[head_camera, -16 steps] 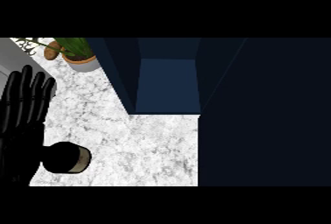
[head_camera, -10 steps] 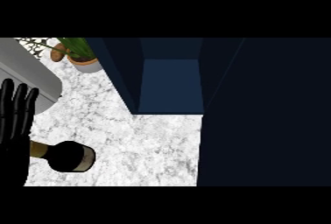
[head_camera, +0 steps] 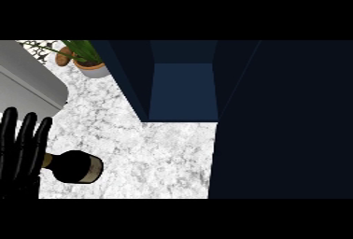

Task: Pick up the wine, place it into the cabinet and close the cabinet

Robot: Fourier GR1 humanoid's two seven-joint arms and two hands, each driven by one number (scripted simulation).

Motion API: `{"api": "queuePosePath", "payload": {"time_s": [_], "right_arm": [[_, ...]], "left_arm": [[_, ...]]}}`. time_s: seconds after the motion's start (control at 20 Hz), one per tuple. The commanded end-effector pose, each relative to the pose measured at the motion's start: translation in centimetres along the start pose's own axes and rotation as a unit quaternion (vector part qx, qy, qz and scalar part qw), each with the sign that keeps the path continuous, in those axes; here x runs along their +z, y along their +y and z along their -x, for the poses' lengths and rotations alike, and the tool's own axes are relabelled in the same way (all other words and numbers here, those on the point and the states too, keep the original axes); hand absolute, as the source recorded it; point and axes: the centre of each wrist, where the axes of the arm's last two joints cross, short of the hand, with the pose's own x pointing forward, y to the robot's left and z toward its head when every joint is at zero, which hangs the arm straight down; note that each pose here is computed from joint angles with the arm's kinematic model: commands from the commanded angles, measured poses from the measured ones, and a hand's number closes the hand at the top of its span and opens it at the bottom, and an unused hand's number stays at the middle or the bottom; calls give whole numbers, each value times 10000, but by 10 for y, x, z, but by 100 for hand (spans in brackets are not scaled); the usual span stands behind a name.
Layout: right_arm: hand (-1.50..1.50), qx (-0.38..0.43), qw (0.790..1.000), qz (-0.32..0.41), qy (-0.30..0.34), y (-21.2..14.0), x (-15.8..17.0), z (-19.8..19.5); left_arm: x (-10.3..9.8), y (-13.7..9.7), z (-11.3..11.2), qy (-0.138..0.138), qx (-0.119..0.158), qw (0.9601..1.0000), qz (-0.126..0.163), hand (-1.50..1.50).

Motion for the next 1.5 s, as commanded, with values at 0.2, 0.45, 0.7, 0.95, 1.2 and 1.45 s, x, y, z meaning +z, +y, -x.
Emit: {"api": "queuePosePath", "payload": {"time_s": [0.2,0.45,0.7,0.95,1.2,1.45], "right_arm": [[-150,-140,9998,-131,1,-13,-11,-23],[-150,-122,9998,-85,93,-2,8,-27],[-150,-100,9999,-115,80,0,-3,-47],[-150,-59,10000,-28,45,10,-15,-42],[-150,-78,9999,-62,22,2,-16,-52],[-150,-40,10000,-35,70,-4,-12,-44]], "left_arm": [[-7,-51,-21,-10,157,9999,23,-150],[16,-63,-34,73,162,9998,-64,-150],[11,-71,-49,-64,146,9998,-120,-150],[12,-73,-53,26,186,9991,-392,-150],[-1,-83,-36,46,163,9981,-586,-150],[12,-61,-51,251,177,9950,-946,-150]]}}
